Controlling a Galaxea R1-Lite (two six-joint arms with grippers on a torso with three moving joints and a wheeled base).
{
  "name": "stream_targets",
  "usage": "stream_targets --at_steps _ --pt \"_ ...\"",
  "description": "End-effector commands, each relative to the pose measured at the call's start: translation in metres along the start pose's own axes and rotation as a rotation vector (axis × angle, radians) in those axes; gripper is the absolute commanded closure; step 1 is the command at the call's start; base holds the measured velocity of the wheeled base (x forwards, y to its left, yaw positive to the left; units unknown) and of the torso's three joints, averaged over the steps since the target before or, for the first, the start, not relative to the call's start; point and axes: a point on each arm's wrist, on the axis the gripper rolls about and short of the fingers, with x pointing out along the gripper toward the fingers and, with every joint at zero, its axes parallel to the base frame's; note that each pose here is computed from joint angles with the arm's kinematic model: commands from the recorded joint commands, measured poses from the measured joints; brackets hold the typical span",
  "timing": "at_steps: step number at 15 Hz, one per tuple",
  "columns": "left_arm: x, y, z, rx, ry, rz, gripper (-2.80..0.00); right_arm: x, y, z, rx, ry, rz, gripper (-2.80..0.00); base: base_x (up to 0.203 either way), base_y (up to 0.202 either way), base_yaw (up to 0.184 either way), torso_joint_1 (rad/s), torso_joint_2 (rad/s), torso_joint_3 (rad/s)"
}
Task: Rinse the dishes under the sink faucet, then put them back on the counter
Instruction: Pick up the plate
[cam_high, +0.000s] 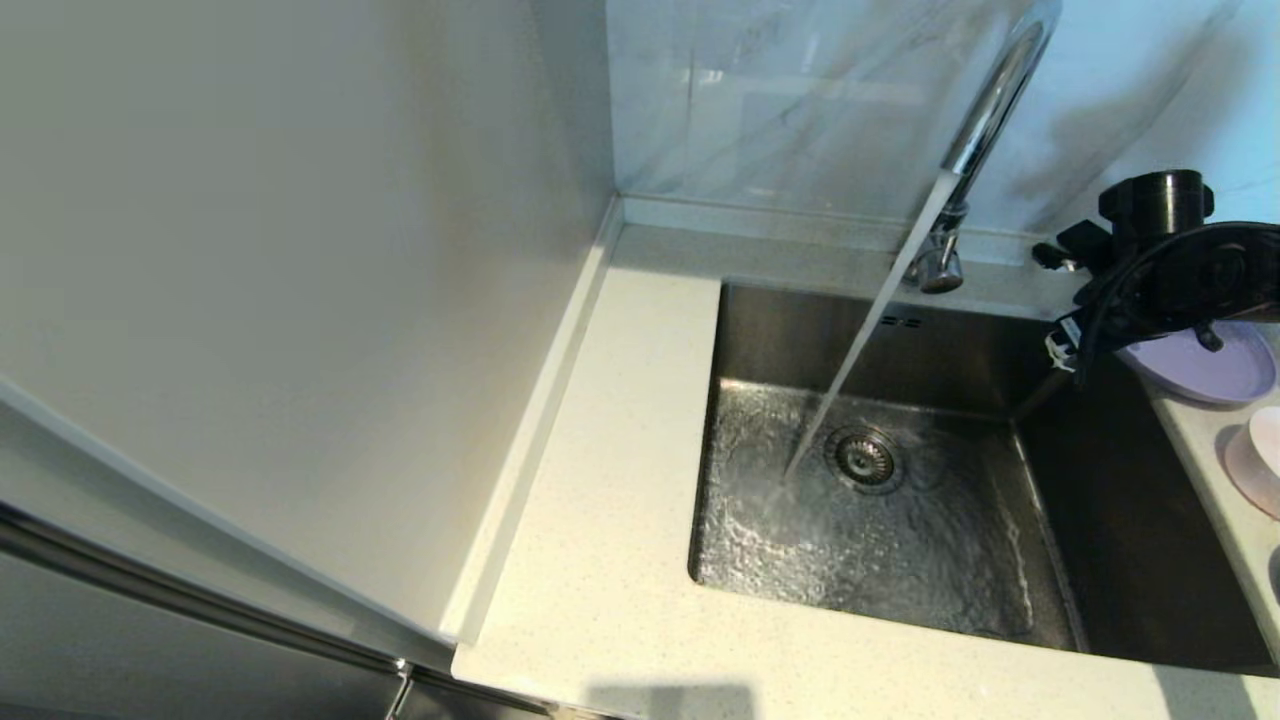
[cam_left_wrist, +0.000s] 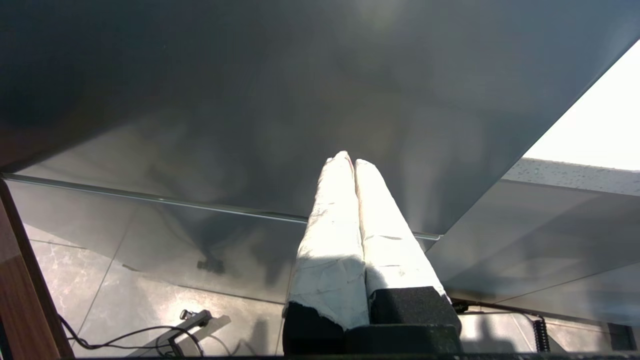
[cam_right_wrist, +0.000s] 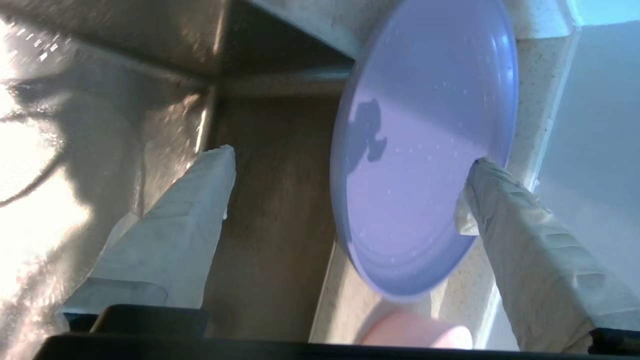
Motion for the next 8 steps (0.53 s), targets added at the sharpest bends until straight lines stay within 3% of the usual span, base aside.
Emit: stream_targets --at_steps 1,8 --pt "0.0 0.0 0.0 0.0 0.0 -0.001 0.0 0.016 0.009 -0.004 -0.011 0.009 -0.021 -2.8 0.0 0.0 0.0 0.0 0.0 0.0" --pt "0.0 0.0 0.0 0.0 0.0 0.001 0.0 0.029 -0.002 -0.009 -0.002 0.031 -0.089 -2.8 0.0 0.0 0.0 0.0 0.0 0.0"
